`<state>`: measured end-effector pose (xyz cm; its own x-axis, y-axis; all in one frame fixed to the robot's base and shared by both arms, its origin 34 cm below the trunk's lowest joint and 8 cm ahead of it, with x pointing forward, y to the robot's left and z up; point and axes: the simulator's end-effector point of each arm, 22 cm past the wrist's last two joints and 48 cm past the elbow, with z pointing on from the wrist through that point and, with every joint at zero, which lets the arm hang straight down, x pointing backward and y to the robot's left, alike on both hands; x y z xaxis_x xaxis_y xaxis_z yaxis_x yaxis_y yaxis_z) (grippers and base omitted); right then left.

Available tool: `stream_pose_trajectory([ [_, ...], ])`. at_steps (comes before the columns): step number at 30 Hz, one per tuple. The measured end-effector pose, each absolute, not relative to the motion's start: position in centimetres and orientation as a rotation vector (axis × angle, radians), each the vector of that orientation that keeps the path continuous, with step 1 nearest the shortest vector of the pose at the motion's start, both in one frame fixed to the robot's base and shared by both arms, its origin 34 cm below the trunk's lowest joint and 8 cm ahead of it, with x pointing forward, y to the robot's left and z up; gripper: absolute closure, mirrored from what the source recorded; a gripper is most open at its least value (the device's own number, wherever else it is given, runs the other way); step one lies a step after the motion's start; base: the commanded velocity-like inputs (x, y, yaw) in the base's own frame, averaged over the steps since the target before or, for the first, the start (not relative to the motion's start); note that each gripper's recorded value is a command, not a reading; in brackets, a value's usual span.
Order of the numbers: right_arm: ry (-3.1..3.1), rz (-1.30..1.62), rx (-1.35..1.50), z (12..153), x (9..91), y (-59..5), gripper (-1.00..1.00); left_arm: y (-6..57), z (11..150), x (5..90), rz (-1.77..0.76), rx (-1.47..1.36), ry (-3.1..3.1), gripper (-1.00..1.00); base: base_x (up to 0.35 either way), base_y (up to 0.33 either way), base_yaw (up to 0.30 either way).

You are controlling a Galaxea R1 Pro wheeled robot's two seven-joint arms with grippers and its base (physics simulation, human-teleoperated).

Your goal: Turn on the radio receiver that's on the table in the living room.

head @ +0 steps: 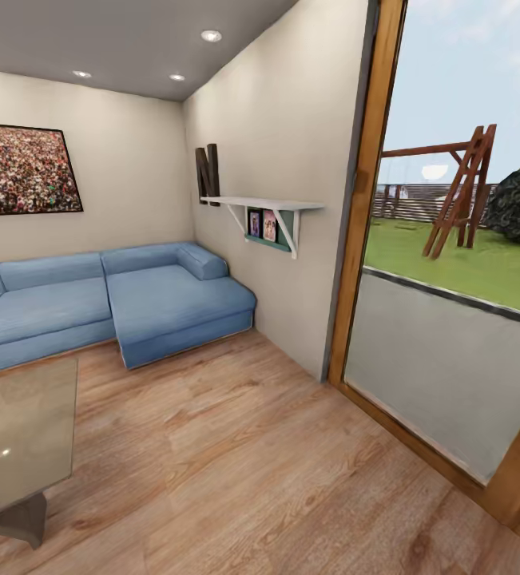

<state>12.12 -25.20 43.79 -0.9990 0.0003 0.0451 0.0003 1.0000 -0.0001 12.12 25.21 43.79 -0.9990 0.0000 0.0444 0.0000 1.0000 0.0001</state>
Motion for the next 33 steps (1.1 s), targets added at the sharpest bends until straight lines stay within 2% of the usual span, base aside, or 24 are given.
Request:
stream_pose_trajectory([
  [8, -3.177, -0.031, 0.004, 43.8, 17.1, -23.6, -1.00, 25.7, 43.8, 11.4, -0.009, 0.000, -3.092, -1.00, 0.000, 0.000, 0.000],
  [33, -3.348, -0.035, 0.001, 44.2, 21.0, -23.4, -1.00, 25.7, 43.8, 11.4, -0.009, 0.000, -3.092, -1.00, 0.000, 0.000, 0.000],
])
